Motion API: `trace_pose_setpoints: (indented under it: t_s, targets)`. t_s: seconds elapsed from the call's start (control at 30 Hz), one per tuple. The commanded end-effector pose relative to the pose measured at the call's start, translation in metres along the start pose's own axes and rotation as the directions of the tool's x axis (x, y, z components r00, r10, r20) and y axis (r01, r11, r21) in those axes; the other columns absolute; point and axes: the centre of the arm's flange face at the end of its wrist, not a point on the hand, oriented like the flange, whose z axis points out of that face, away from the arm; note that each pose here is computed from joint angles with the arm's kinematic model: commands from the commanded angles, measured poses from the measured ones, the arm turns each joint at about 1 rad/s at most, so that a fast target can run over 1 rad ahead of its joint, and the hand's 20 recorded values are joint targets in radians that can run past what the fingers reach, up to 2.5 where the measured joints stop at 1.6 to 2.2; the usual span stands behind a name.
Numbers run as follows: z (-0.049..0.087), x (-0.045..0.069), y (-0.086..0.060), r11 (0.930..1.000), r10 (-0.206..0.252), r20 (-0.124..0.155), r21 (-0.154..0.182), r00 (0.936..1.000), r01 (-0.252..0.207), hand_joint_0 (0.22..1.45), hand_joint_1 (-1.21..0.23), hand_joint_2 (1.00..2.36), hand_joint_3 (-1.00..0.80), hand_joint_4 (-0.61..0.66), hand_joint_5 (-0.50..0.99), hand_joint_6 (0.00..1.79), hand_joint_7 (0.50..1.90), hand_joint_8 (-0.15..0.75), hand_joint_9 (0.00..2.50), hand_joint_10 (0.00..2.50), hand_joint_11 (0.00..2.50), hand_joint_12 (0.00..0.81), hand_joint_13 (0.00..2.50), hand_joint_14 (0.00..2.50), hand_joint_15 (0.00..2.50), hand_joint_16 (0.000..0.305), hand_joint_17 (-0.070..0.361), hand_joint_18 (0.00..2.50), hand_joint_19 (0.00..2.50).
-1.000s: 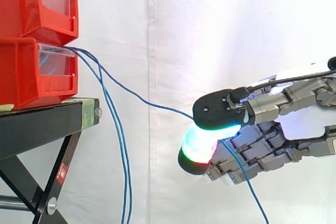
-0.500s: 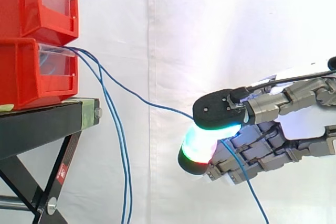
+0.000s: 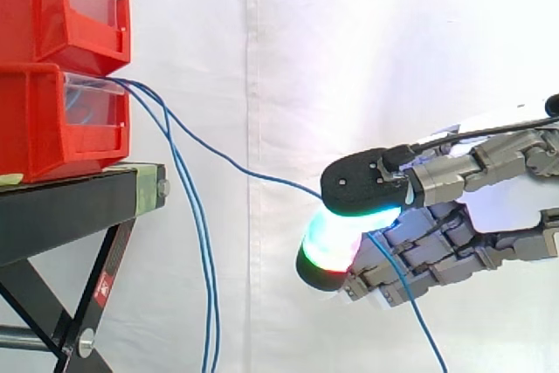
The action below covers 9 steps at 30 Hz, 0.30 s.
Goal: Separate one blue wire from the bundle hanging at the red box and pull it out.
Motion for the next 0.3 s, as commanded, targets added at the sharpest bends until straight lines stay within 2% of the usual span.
trace_pose_setpoints:
  t_s: [0.0,0.27]
  targets:
    - [0.0000,0.0001,0.0000,1.0000,0.000,0.000,0.000,1.0000,0.000,0.60,-0.79,1.02,-0.16,-0.24,-0.10,0.72,1.13,0.211,0.42,0.01,0.34,0.327,0.06,0.01,0.18,0.046,0.103,0.00,0.24]
    - [0.0004,-0.0006,0.0005,1.0000,0.001,0.001,-0.001,1.0000,-0.001,0.60,-0.79,1.02,-0.16,-0.24,-0.10,0.72,1.14,0.213,0.42,0.01,0.34,0.328,0.06,0.01,0.17,0.046,0.103,0.00,0.23]
